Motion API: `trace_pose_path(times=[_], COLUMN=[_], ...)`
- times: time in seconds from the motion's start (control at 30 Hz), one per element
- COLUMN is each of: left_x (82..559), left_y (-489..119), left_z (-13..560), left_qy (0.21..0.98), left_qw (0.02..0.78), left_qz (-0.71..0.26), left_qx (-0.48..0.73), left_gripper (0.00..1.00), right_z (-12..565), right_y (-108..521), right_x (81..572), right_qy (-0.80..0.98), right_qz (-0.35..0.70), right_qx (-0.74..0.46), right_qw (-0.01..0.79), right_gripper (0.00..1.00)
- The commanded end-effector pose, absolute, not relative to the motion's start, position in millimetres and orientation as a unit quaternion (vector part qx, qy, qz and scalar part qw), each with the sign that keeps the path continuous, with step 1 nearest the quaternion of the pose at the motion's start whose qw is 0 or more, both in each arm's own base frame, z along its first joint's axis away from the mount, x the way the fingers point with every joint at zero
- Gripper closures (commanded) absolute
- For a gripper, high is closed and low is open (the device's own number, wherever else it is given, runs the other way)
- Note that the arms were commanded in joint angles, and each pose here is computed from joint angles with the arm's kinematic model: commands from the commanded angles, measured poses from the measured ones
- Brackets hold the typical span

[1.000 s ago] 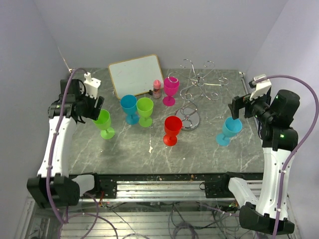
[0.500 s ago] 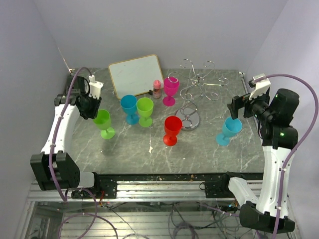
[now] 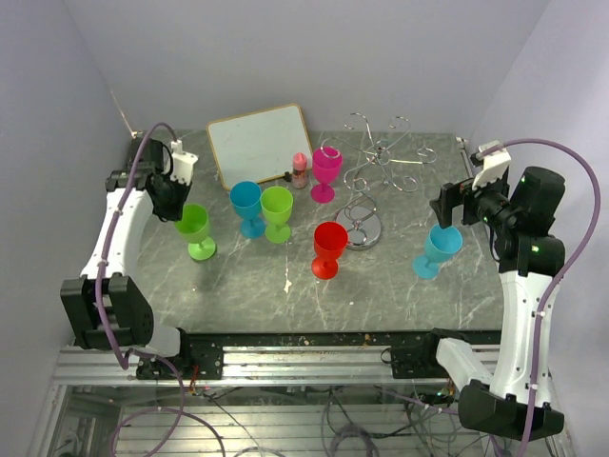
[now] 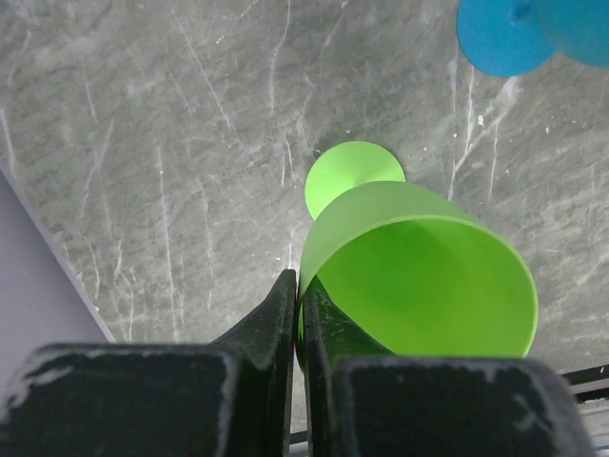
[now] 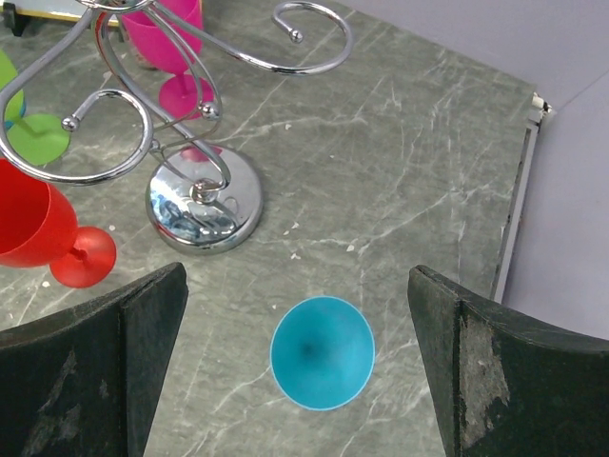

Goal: Place the wine glass upside down on the wine glass rack

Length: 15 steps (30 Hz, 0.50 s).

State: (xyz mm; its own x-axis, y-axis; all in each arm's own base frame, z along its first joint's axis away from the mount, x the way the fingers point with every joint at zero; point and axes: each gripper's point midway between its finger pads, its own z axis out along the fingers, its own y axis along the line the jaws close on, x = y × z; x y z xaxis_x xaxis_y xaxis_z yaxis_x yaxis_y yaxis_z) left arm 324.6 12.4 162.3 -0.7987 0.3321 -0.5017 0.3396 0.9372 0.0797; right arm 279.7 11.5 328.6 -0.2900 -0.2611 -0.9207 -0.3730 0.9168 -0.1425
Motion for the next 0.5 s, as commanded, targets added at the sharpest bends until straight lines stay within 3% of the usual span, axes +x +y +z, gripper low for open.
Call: trace_pose_path(times=[0.0, 0.47], left_x=[323, 293], left_y=[16, 15], left_z=[198, 353], left_qy=[0.942, 0.864], left_qw=[0.288, 0.448], left_qz=[0.006, 0.076], left_qx=[0.173, 0.218], left_gripper=[0.90, 0.93], right_z=[329, 347], right_y=[12, 5], right_x=[281, 270], right_qy=[0.800, 0.797], right_qz=[0.056, 0.056], right_qx=[-0.198, -0.186], right_qw=[0.563, 0.572], right_gripper=[0.00, 0.00])
